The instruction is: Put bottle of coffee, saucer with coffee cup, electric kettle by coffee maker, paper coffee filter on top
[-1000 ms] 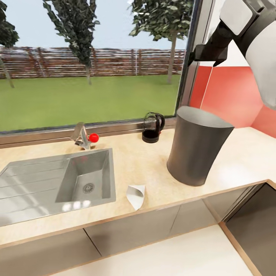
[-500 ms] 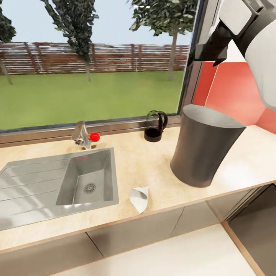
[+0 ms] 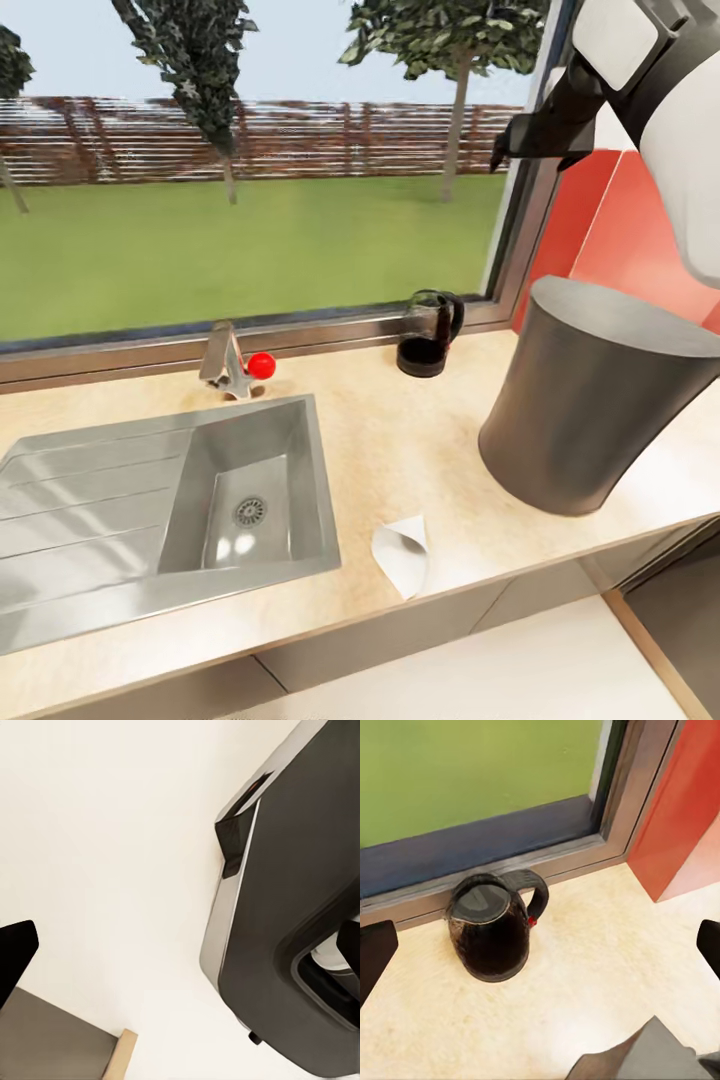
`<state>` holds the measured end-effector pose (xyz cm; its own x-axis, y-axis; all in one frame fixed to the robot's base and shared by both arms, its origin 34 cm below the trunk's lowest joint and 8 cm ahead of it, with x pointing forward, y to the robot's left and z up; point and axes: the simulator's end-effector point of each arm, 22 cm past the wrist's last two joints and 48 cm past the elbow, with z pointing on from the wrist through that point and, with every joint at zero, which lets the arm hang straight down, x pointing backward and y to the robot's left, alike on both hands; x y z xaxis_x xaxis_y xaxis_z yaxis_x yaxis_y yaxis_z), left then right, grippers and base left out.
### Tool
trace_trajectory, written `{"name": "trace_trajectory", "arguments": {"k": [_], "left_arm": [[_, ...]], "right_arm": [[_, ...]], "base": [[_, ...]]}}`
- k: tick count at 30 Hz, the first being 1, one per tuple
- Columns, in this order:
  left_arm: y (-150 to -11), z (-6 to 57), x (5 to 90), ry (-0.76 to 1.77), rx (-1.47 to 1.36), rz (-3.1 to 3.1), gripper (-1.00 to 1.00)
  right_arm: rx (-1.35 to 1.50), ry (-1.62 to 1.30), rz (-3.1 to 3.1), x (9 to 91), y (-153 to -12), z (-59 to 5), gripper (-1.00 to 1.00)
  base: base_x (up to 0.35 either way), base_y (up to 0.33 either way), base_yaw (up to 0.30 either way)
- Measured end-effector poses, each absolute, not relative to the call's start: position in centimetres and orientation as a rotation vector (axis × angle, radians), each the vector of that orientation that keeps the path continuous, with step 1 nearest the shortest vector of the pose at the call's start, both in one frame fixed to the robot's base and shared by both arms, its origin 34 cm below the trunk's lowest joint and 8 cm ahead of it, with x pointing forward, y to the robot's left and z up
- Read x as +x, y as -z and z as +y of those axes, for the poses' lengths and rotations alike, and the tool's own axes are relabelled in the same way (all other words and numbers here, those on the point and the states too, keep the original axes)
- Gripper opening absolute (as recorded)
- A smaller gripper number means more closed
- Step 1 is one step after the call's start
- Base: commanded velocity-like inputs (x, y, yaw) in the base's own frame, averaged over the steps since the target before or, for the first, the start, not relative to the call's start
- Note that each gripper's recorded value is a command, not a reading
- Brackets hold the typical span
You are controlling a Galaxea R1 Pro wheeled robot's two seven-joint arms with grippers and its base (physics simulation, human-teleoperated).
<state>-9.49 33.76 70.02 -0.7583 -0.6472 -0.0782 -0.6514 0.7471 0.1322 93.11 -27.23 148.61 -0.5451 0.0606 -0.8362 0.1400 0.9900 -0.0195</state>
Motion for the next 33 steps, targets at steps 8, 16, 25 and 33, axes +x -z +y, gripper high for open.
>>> {"name": "trace_trajectory", "arguments": {"k": [8, 16, 25, 33], "left_arm": [[-70.3, 33.6, -9.9, -0.242, -1.084, 2.923, 1.00], [-70.5, 33.5, -10.3, -0.250, -1.088, 2.937, 1.00], [-70.8, 33.0, -10.9, -0.256, -1.097, 2.953, 1.00], [-71.1, 32.2, -11.3, -0.252, -1.110, 2.964, 1.00]], "right_arm": [[0.140, 0.098, 2.161, 93.7, -147.6, -27.2, 1.00], [0.141, 0.089, 2.172, 94.3, -146.6, -27.0, 1.00], [0.212, -0.026, 2.192, 94.9, -145.3, -26.3, 1.00], [0.486, 0.019, 2.172, 95.0, -143.6, -28.2, 1.00]], "base": [[0.011, 0.055, 0.000], [0.001, 0.241, 0.000], [0.000, 0.045, 0.000], [0.000, 0.003, 0.000]]}}
